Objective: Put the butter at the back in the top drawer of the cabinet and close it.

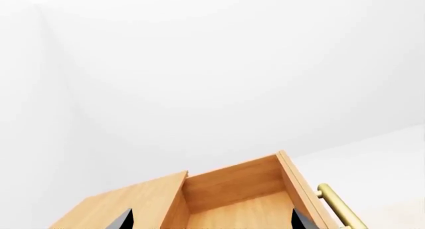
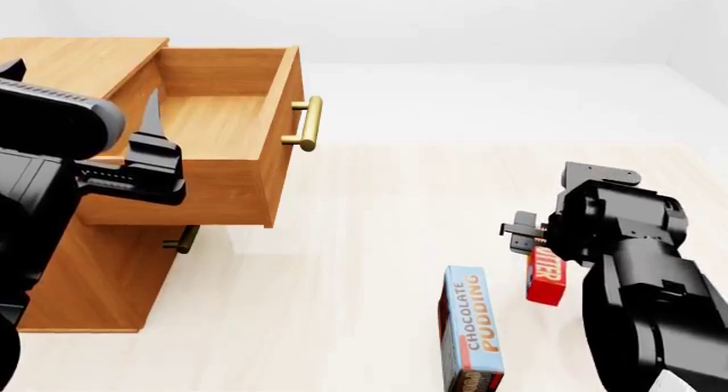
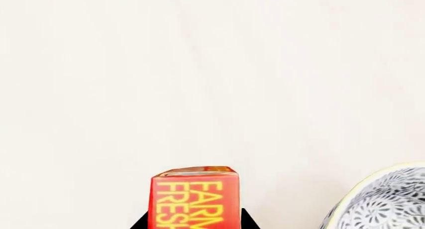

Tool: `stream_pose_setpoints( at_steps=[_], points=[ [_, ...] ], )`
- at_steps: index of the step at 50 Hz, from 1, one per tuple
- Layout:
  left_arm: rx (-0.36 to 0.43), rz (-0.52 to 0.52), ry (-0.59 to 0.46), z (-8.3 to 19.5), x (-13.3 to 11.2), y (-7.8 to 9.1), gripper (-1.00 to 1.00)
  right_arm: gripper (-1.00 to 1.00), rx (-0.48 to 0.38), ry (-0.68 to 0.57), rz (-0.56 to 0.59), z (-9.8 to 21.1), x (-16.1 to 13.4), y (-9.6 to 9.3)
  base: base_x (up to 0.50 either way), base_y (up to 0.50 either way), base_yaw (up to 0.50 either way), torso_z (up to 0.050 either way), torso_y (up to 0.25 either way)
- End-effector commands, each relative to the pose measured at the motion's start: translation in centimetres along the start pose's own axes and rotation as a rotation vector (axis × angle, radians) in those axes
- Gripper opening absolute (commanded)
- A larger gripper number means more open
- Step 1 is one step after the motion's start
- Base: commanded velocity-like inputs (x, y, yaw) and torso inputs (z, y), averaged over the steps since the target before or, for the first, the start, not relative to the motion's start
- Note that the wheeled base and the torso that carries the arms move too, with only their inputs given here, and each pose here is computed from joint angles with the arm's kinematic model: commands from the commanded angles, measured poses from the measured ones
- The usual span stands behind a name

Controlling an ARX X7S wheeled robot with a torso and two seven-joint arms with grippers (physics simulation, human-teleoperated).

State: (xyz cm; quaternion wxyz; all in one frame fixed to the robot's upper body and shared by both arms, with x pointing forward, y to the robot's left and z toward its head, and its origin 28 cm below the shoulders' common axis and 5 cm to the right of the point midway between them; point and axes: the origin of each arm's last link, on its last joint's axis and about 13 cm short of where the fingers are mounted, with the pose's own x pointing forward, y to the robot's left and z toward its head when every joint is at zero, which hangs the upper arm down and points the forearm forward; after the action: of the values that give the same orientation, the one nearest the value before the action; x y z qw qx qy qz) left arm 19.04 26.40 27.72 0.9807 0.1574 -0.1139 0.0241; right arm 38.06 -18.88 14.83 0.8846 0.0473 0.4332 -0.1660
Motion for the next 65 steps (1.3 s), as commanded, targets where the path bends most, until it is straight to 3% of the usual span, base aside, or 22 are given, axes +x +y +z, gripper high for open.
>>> stream_pose_setpoints(
  at_steps=[1, 28, 30, 39, 52, 65],
  points=[
    [0.0, -0.001, 0.004, -0.2, -0.1, 0.0, 1.0, -1.0, 0.033, -0.107, 0.037, 2.4, -2.3, 0.0, 0.0, 0.0, 0.0, 0.0, 0.0],
    [0.009, -0.029, -0.012, -0.5, -1.5, -0.7, 1.0, -1.0, 0.116, -0.48, 0.15, 5.4, -15.9, -0.9, 0.0, 0.0, 0.0, 0.0, 0.001],
    [0.012, -0.033, -0.017, -0.6, -1.6, -0.9, 1.0, -1.0, 0.106, -0.511, 0.218, 5.3, -17.5, -0.6, 0.0, 0.0, 0.0, 0.0, 0.0],
    [0.054, -0.054, -0.058, -1.1, -2.3, -1.8, 1.0, -1.0, 0.065, -0.599, 0.29, 4.8, -21.6, -0.1, 0.0, 0.0, 0.0, 0.002, 0.001],
    [0.193, -0.104, -0.177, -2.1, -3.0, -5.3, 1.0, -1.0, 0.049, -0.651, 0.393, 4.4, -25.2, 0.9, 0.0, 0.0, 0.0, 0.0, 0.002],
    [0.246, -0.168, -0.249, -1.8, -3.1, -8.6, 1.0, -1.0, 0.023, -0.658, 0.475, 3.9, -26.9, 2.0, 0.0, 0.0, 0.0, 0.0, 0.001]
  ],
)
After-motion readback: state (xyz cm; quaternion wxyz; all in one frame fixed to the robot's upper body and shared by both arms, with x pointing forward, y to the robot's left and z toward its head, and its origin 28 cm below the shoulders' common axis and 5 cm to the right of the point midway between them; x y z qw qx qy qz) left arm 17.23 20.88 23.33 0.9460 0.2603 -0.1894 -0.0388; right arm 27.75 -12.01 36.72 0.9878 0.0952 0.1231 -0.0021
